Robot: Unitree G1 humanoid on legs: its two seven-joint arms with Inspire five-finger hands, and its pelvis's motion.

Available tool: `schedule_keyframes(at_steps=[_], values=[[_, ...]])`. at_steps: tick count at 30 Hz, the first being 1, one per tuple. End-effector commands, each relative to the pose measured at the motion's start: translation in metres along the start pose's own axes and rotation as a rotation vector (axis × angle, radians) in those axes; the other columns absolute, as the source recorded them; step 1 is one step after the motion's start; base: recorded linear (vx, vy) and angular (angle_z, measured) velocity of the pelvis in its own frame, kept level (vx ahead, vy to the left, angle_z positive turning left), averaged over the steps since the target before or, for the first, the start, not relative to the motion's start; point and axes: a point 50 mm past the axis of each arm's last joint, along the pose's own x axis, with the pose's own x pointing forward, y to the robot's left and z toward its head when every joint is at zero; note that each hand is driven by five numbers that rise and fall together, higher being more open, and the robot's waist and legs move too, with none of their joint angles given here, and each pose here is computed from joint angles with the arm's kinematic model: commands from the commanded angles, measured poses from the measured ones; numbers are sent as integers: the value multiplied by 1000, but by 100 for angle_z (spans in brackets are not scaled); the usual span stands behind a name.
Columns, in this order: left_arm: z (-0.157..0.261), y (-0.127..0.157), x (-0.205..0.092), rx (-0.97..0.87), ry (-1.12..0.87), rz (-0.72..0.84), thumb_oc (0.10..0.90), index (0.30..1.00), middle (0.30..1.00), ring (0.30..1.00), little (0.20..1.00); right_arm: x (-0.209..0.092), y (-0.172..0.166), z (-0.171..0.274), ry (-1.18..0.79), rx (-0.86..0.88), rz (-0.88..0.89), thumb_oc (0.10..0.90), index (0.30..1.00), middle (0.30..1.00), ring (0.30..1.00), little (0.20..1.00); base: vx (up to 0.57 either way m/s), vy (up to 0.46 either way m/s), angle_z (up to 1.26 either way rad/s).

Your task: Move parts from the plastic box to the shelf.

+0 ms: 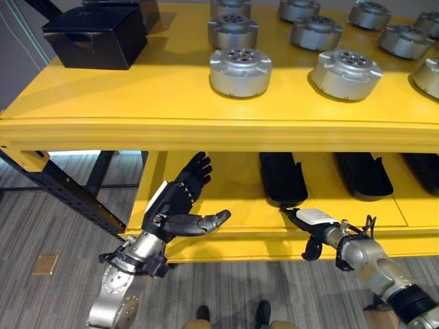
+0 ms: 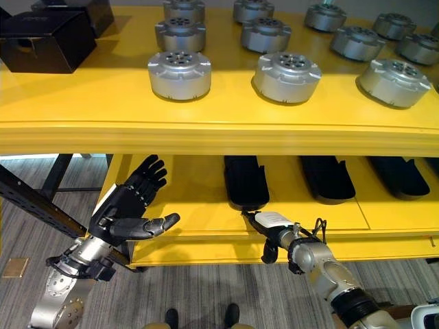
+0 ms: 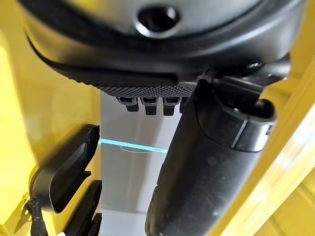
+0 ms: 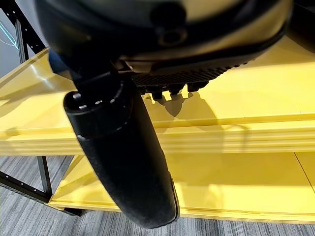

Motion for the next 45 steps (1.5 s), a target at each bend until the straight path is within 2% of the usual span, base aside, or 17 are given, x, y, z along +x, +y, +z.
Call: schedule_keyframes(at_steps=[1,45], values=[[32,-5,21,67,-182,-90,900,1000,1000,1000,1000,11,-41,9,-22,-70,-108,900,1000,1000,1000,1000,0,0,0],[32,-7,26,66,-172,-116,900,1000,1000,1000,1000,15,-68,8,-6,-29,-156,900,1000,1000,1000,1000,0,0,0]])
